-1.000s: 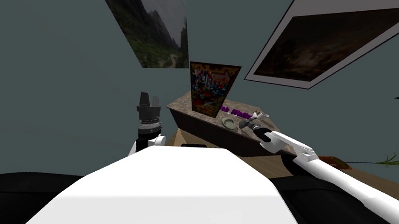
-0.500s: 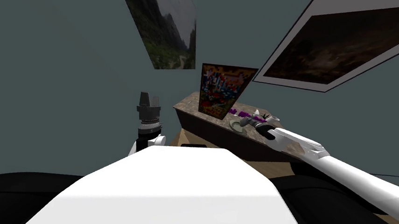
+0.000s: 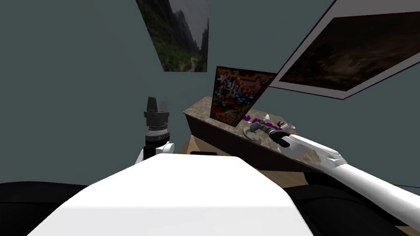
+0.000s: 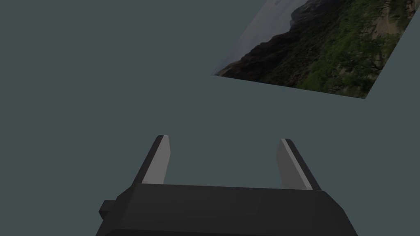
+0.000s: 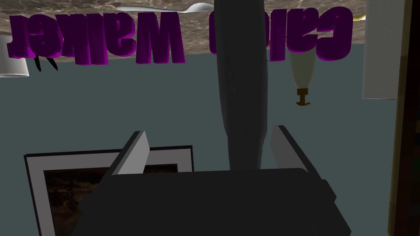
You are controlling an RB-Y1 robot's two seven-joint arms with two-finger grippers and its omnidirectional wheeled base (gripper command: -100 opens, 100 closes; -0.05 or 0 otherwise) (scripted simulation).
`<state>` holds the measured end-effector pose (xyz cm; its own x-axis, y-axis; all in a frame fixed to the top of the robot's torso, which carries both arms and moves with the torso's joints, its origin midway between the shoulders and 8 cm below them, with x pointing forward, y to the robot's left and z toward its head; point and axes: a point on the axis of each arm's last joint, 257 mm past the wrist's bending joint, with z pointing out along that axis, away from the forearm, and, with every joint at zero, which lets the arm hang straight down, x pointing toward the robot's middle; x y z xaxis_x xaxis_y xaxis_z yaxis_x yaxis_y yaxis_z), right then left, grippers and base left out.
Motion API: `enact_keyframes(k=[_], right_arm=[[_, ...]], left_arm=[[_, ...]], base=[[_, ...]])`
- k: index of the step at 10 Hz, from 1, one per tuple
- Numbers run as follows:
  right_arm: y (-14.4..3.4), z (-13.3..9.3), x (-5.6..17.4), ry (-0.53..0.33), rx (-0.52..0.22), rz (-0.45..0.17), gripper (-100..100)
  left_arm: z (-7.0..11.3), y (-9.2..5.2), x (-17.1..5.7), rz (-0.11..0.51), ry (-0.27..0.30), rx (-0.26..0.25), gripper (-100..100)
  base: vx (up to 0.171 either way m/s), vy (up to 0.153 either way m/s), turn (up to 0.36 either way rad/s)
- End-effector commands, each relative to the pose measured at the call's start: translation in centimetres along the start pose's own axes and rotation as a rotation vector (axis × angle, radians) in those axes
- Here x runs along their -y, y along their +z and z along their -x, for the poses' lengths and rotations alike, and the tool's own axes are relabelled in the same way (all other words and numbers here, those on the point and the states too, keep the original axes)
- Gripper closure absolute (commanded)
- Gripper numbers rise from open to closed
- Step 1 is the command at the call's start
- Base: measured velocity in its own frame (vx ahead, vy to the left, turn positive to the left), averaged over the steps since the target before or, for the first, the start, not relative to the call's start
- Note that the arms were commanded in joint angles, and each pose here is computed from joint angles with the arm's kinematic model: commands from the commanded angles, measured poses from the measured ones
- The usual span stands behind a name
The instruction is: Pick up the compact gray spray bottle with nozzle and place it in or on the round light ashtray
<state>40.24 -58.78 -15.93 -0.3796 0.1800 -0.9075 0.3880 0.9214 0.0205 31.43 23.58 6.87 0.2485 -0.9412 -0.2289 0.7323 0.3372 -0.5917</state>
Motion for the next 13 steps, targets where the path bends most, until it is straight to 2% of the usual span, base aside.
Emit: enact_keyframes(k=[1, 2, 3, 4, 8, 12, 13], right_arm=[[0.0, 0.0, 0.0, 0.000, 0.000, 0.000, -100], [0.0, 0.0, 0.0, 0.000, 0.000, 0.001, 0], [-0.3, 1.6, -1.6, -0.007, 0.007, 0.017, -100], [-0.3, 1.6, -1.6, -0.008, 0.007, 0.017, -100], [-1.0, 4.2, -5.1, -0.027, 0.013, 0.053, -100], [-1.9, 5.9, -8.9, -0.051, 0.007, 0.093, -100], [-1.8, 5.6, -8.4, -0.049, 0.009, 0.089, -100]], left_arm=[[0.0, 0.0, 0.0, 0.000, 0.000, 0.000, 0], [0.0, 0.0, 0.0, 0.000, 0.000, 0.000, 0], [0.0, 0.0, 0.0, 0.000, 0.000, 0.000, 0], [0.0, 0.0, 0.0, 0.000, 0.000, 0.000, 0], [0.0, 0.0, 0.0, 0.000, 0.000, 0.000, 0], [0.0, 0.0, 0.0, 0.000, 0.000, 0.000, 0], [0.0, 0.0, 0.0, 0.000, 0.000, 0.000, 0]], base=[[0.000, 0.000, 0.000], [0.000, 0.000, 0.000], [0.012, -0.020, -0.123], [0.017, -0.026, -0.097], [0.014, -0.031, -0.094], [0.018, -0.029, -0.106], [0.008, -0.013, -0.018]])
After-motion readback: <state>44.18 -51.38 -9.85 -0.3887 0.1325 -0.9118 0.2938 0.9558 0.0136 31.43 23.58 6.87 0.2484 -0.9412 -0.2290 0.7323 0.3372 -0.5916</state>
